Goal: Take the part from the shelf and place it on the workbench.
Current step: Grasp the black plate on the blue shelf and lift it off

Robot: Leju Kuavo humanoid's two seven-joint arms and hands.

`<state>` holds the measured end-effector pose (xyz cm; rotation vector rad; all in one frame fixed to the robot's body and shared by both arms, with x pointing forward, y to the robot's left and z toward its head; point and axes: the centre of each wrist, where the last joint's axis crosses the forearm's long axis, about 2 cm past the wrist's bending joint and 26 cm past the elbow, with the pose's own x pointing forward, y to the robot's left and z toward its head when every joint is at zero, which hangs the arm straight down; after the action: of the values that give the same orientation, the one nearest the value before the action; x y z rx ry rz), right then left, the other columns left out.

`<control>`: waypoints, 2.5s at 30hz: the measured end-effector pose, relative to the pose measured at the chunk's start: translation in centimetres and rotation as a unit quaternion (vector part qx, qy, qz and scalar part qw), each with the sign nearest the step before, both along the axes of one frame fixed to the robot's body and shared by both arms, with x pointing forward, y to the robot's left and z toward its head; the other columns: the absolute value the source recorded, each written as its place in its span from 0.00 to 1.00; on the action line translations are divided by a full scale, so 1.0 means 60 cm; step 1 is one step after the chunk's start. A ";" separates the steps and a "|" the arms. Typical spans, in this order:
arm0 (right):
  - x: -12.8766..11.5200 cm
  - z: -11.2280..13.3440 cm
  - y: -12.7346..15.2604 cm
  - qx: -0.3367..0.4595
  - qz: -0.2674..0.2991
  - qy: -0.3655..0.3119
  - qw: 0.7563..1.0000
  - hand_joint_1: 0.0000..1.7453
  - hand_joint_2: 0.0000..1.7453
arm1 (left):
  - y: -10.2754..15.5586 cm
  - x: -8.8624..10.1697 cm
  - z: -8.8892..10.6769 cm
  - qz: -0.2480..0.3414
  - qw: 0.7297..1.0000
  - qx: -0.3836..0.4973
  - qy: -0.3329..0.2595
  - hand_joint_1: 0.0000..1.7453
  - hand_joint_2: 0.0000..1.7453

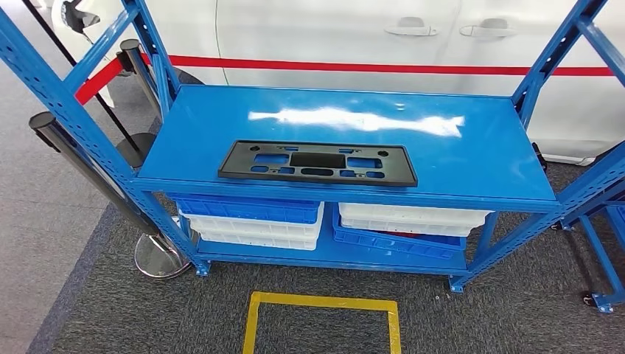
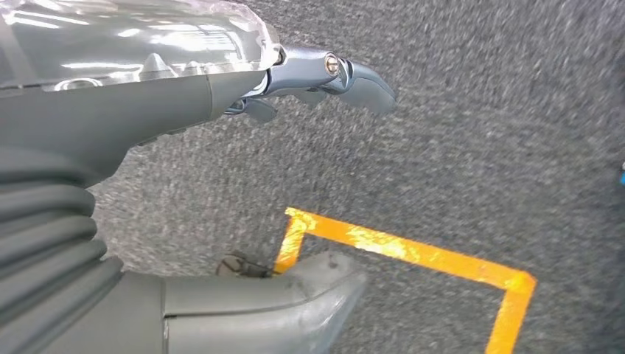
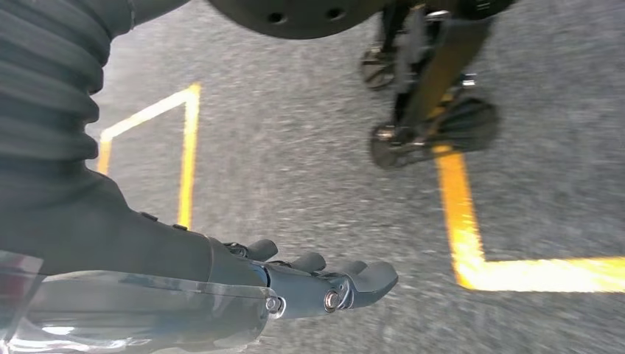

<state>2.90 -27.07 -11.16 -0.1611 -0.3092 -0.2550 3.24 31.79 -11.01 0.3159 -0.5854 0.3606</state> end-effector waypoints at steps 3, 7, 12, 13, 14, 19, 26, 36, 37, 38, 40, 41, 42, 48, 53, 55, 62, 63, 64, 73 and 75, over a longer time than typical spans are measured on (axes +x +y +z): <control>0.004 0.001 0.001 -0.010 -0.005 -0.041 0.999 0.00 1.00 | -0.003 -0.001 0.000 0.005 1.000 0.010 -0.008 0.00 0.00; 0.029 0.005 0.002 -0.016 -0.006 -0.111 0.994 0.00 1.00 | -0.005 0.000 0.000 -0.003 1.000 0.018 -0.014 0.00 0.00; 0.069 0.016 0.012 -0.006 0.002 -0.191 0.982 0.00 1.00 | -0.006 0.001 -0.001 -0.012 1.000 0.023 -0.018 0.00 0.00; 0.073 0.017 0.013 -0.006 0.003 -0.198 0.980 0.00 1.00 | -0.006 0.001 -0.001 -0.012 1.000 0.023 -0.018 0.00 0.00; 0.077 0.019 0.014 -0.005 0.004 -0.205 0.979 0.00 1.00 | -0.005 0.001 -0.001 -0.013 0.999 0.023 -0.018 0.00 0.00; 0.108 0.037 0.022 -0.003 0.027 -0.277 0.961 0.00 0.25 | -0.005 0.002 -0.001 -0.024 0.999 0.027 -0.020 0.00 0.00; 0.172 0.083 0.029 -0.021 0.075 -0.401 0.913 0.00 1.00 | -0.005 0.002 0.000 -0.043 0.998 0.032 -0.026 0.00 0.00; 0.255 0.184 0.060 -0.049 0.179 -0.565 0.804 0.00 1.00 | -0.004 0.002 0.000 -0.066 0.997 0.038 -0.030 0.00 0.00; 0.261 0.195 0.065 -0.052 0.189 -0.580 0.791 0.00 1.00 | -0.004 0.002 -0.001 -0.068 0.996 0.039 -0.031 0.00 0.00; 0.266 0.206 0.068 -0.055 0.199 -0.593 0.778 0.00 1.00 | -0.004 0.002 -0.001 -0.071 0.996 0.039 -0.031 0.00 0.00; 0.279 0.232 0.077 -0.061 0.220 -0.624 0.748 0.00 1.00 | -0.004 0.002 -0.001 -0.076 0.996 0.039 -0.032 0.00 0.00; 0.286 0.246 0.080 -0.064 0.229 -0.639 0.732 0.00 1.00 | -0.004 0.001 -0.001 -0.079 0.996 0.040 -0.032 0.00 0.00; 0.294 0.260 0.084 -0.066 0.238 -0.655 0.715 0.00 1.00 | -0.004 0.000 -0.001 -0.081 0.995 0.040 -0.033 0.00 0.00; 0.329 0.346 0.108 -0.072 0.278 -0.741 0.607 0.00 1.00 | 0.002 -0.002 -0.001 -0.100 0.993 0.046 -0.038 0.00 0.00; 0.323 0.400 0.122 -0.072 0.292 -0.775 0.555 0.00 1.00 | 0.014 -0.001 0.000 -0.133 0.989 0.052 -0.049 0.00 0.00; 0.315 0.414 0.126 -0.067 0.299 -0.777 0.550 0.00 0.75 | 0.017 0.000 0.000 -0.148 0.986 0.051 -0.052 0.00 0.00; 0.296 0.442 0.141 -0.100 0.334 -0.759 0.550 0.00 1.00 | 0.016 -0.001 -0.001 -0.183 0.980 0.044 -0.057 0.00 0.00; 0.295 0.444 0.142 -0.114 0.339 -0.758 0.545 0.00 1.00 | 0.016 -0.001 -0.001 -0.184 0.980 0.043 -0.057 0.00 0.00; 0.294 0.445 0.143 -0.129 0.344 -0.757 0.541 0.00 1.00 | 0.016 -0.001 -0.001 -0.185 0.980 0.043 -0.057 0.00 0.00; 0.290 0.449 0.150 -0.266 0.375 -0.741 0.490 0.00 1.00 | 0.019 0.001 -0.001 -0.194 0.979 0.043 -0.054 0.00 0.00; 0.290 0.449 0.151 -0.285 0.377 -0.738 0.482 0.00 1.00 | 0.019 0.001 -0.001 -0.195 0.978 0.043 -0.054 0.00 0.00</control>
<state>20.32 -17.98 15.78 -0.4215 -2.1947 0.7447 3.30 32.95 -11.05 0.2582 -0.7537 -0.0258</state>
